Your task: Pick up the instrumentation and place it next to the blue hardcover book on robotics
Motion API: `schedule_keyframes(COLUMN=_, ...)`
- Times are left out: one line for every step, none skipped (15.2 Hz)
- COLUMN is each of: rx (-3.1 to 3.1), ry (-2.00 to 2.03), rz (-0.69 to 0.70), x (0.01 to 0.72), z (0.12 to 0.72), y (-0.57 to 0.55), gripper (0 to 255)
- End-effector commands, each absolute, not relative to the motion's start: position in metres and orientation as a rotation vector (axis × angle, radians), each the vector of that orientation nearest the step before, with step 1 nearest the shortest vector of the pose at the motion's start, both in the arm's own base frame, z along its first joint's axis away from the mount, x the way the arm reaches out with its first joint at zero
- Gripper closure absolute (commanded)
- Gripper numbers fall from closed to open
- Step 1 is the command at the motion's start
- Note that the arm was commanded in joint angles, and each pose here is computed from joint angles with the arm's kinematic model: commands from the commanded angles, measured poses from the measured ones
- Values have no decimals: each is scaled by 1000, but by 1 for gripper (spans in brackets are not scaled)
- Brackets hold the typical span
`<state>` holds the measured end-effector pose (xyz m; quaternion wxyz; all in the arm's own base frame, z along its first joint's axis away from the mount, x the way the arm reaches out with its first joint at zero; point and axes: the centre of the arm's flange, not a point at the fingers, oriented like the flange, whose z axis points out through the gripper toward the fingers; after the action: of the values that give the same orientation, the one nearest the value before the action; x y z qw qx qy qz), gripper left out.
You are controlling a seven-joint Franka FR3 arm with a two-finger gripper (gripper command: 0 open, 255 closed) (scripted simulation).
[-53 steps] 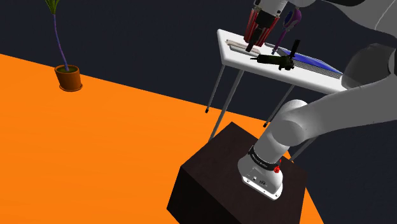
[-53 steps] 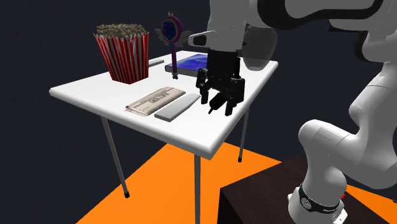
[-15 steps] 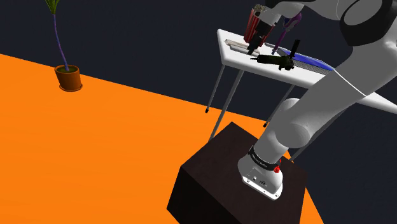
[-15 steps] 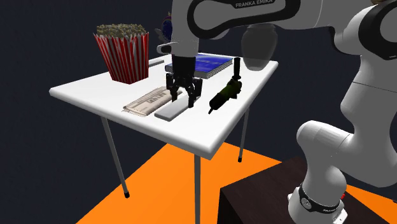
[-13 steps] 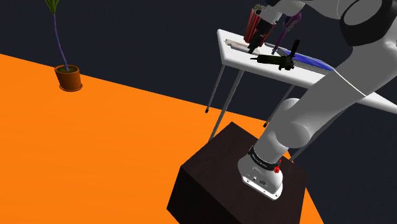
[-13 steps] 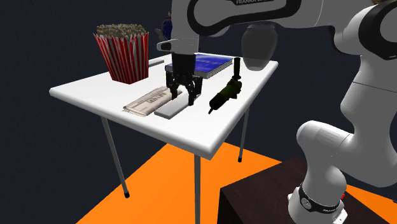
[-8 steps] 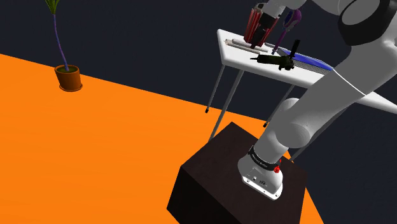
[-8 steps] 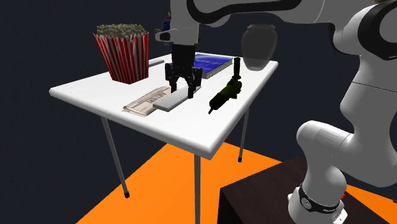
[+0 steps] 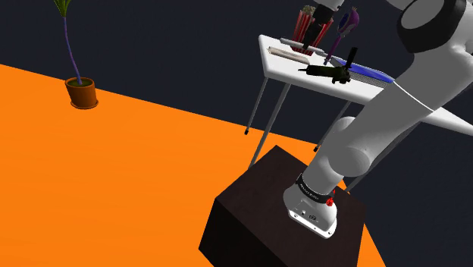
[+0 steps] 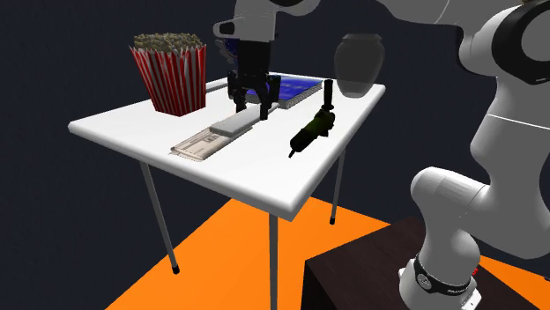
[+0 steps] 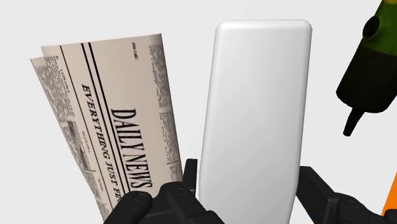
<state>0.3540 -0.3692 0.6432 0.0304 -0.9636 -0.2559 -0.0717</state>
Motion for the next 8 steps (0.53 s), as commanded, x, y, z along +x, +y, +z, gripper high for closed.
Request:
schedule_keyframes(rx=-2970, ry=-789, rz=-221, x=354, z=654, y=-368, gripper=255)
schedule_keyframes(rx=-2970, ry=-789, rz=-221, x=354, z=659, y=-368, gripper=255)
schedule_keyframes(rx=-2970, ry=-789, rz=-221, x=354, z=664, y=-368, gripper=255)
schedule_keyframes(rx=-2970, ry=-789, rz=-221, x=354, z=669, y=-368, gripper=255)
schedule_keyframes(rx=-2970, ry=-789, rz=-221, x=354, z=670, y=-368, gripper=255)
schedule_keyframes(rx=-2970, ry=-789, rz=-221, x=343, z=670, y=-374, gripper=255)
schedule_keyframes(rx=-2970, ry=-789, rz=-221, x=331, z=670, y=-380, gripper=255)
schedule_keyframes(rx=-2970, ry=-789, rz=-221, x=319, z=670, y=-385, gripper=255)
